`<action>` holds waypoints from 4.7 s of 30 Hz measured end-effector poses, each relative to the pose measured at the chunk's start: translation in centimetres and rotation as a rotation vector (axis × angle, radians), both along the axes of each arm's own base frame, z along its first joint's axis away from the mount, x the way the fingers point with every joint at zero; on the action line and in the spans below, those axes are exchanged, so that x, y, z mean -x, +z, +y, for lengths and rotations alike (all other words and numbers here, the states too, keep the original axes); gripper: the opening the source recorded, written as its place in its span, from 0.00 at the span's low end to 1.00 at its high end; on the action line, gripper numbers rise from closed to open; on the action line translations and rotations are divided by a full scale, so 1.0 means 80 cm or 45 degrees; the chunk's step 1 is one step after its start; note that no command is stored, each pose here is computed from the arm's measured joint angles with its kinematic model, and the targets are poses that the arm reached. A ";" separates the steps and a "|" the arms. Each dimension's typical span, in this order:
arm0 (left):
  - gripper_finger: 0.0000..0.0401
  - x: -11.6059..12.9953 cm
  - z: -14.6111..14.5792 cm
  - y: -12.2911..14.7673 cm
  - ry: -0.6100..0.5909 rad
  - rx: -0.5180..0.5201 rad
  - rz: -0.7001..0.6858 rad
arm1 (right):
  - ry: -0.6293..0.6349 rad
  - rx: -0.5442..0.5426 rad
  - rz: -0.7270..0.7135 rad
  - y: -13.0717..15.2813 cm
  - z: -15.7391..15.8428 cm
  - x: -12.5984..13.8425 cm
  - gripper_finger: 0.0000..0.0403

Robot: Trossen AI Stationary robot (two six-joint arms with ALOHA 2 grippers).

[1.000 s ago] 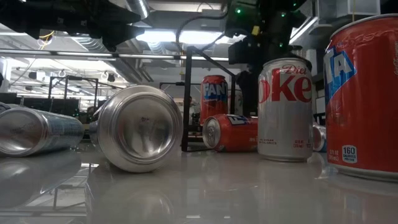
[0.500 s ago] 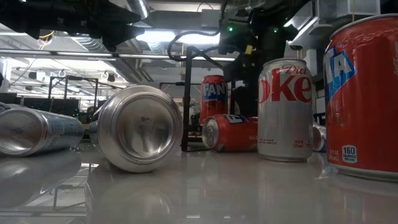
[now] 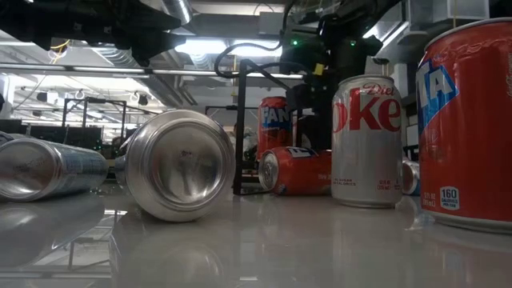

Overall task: Pick and place cans onto a shelf
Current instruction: Put the middle right red soda can on the shelf aligned with the other red soda can

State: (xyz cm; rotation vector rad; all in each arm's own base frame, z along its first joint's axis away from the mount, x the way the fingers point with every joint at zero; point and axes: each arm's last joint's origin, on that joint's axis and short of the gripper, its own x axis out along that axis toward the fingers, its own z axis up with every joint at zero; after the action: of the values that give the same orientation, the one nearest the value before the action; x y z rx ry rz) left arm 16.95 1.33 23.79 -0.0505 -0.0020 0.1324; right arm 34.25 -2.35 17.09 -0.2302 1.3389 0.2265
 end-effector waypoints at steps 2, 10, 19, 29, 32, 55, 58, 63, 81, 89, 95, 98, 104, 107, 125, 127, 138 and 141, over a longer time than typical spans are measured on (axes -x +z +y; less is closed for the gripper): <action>0.53 0.000 0.000 0.000 0.000 0.000 0.000 | -0.001 0.000 -0.002 0.000 0.000 0.000 0.70; 0.53 0.000 0.000 0.000 0.000 0.000 0.000 | -0.026 -0.042 0.007 0.002 0.002 0.002 0.73; 0.53 0.000 0.000 0.000 0.000 -0.001 0.004 | -0.046 -0.078 -0.006 0.025 0.003 0.014 0.71; 0.53 0.000 0.000 -0.001 0.000 0.000 0.008 | -0.107 -0.091 -0.049 0.059 0.005 0.032 0.71; 0.53 0.000 0.000 -0.001 0.000 0.000 0.008 | -0.112 -0.091 -0.084 0.072 0.005 0.039 0.71; 0.53 0.000 0.000 0.006 0.000 -0.015 -0.063 | -0.124 -0.092 -0.502 0.168 0.008 0.087 0.71; 0.53 0.000 0.000 0.011 0.001 -0.020 -0.116 | -0.120 -0.085 -0.616 0.179 0.008 0.085 0.72; 0.53 0.001 0.000 0.020 0.002 -0.027 -0.206 | -0.133 -0.034 -0.794 0.192 0.006 0.076 0.72; 0.53 0.004 0.001 0.041 0.047 -0.065 -0.448 | -0.304 0.248 -1.325 0.231 -0.006 0.044 0.72; 0.53 0.008 0.002 0.050 0.096 -0.131 -0.533 | -0.443 0.402 -1.446 0.238 -0.012 0.033 0.72; 0.55 0.005 0.002 0.048 0.112 -0.171 -0.524 | -0.525 0.467 -1.498 0.234 -0.015 0.021 0.72; 0.60 0.001 0.003 0.047 0.149 -0.185 -0.523 | -0.596 0.522 -1.519 0.231 -0.018 0.014 0.72; 0.75 -0.011 0.007 0.041 0.245 -0.199 -0.530 | -0.685 0.585 -1.551 0.222 -0.021 0.000 0.72; 0.81 -0.018 0.008 0.038 0.283 -0.191 -0.541 | -0.701 0.587 -1.578 0.218 -0.022 -0.007 0.72; 0.96 -0.105 0.034 0.049 0.440 -0.176 -0.443 | -0.733 0.590 -1.634 0.198 -0.024 -0.031 0.72; 0.96 -0.111 0.037 0.051 0.451 -0.177 -0.442 | -0.735 0.590 -1.635 0.198 -0.024 -0.031 0.72; 0.96 -0.120 0.055 0.067 0.518 -0.082 -0.516 | -0.742 0.597 -1.632 0.198 -0.024 -0.030 0.72; 0.96 -0.122 0.056 0.072 0.520 -0.082 -0.533 | -0.742 0.596 -1.632 0.198 -0.024 -0.030 0.72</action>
State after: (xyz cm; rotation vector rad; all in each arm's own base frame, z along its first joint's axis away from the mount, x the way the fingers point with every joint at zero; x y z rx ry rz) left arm 26.68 5.81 29.58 -0.0119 -0.4366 0.5281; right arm 36.69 -4.29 32.96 -0.2863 0.1126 -0.6573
